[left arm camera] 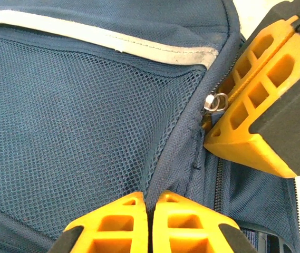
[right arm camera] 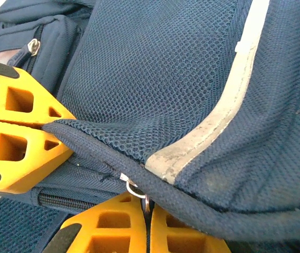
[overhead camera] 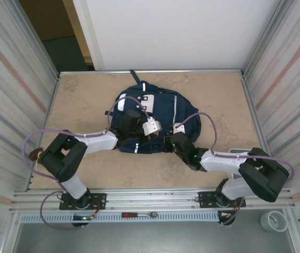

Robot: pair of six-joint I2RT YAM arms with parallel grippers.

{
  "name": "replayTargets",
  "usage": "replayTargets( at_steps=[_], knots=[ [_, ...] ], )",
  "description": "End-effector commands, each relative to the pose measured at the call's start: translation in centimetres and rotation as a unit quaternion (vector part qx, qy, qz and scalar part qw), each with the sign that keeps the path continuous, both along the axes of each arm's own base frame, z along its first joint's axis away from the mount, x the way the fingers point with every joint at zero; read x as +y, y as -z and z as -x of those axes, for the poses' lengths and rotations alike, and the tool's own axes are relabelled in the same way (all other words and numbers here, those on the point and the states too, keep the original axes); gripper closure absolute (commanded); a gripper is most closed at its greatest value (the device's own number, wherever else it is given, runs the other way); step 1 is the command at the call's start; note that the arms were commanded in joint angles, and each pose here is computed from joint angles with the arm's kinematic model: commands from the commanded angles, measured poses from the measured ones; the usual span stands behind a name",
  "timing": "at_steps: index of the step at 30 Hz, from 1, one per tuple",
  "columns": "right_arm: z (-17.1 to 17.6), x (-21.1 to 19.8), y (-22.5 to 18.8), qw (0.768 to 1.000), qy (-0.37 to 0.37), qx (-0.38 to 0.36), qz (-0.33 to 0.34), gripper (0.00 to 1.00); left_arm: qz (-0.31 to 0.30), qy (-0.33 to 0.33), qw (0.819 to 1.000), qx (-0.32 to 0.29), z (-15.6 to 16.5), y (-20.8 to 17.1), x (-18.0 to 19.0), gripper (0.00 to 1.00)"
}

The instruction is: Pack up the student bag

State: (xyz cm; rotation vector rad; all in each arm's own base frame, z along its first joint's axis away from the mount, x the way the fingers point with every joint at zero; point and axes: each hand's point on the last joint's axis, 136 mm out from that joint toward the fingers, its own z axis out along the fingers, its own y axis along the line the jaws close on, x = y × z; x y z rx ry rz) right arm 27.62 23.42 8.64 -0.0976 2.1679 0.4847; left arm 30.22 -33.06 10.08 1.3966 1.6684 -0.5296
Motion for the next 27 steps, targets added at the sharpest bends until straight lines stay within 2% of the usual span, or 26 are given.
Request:
replayTargets(
  at_steps=[1, 8, 16, 19, 23, 24, 27],
  knots=[
    [-0.3, -1.9, -0.1, 1.000, 0.011, -0.002, 0.024, 1.00, -0.006, -0.007, 1.000, 0.003, 0.1, 0.1, 1.5, 1.00],
    [0.0, -5.3, 0.6, 0.999, 0.017, 0.022, 0.039, 1.00, -0.023, -0.015, 1.000, -0.014, -0.3, 1.1, 2.9, 1.00],
    [-0.7, -8.6, 1.0, 0.996, 0.050, 0.065, 0.018, 1.00, -0.033, -0.018, 0.999, -0.012, -0.4, 1.7, 3.4, 1.00],
    [-1.1, -8.5, 0.8, 0.997, 0.041, 0.072, 0.004, 1.00, -0.032, -0.017, 0.999, -0.010, -0.4, 1.7, 3.3, 1.00],
    [-1.0, -6.6, -0.7, 0.998, -0.012, 0.061, -0.025, 1.00, -0.021, -0.004, 1.000, -0.003, 0.1, 0.7, 2.8, 1.00],
    [-0.9, -6.1, -1.1, 0.997, -0.024, 0.056, -0.036, 1.00, -0.017, 0.002, 1.000, -0.003, 0.3, 0.2, 2.6, 0.96],
    [-0.7, -4.9, -2.4, 0.996, -0.052, 0.043, -0.063, 1.00, -0.009, 0.022, 1.000, -0.017, 1.1, -1.2, 1.5, 0.73]
  ],
)
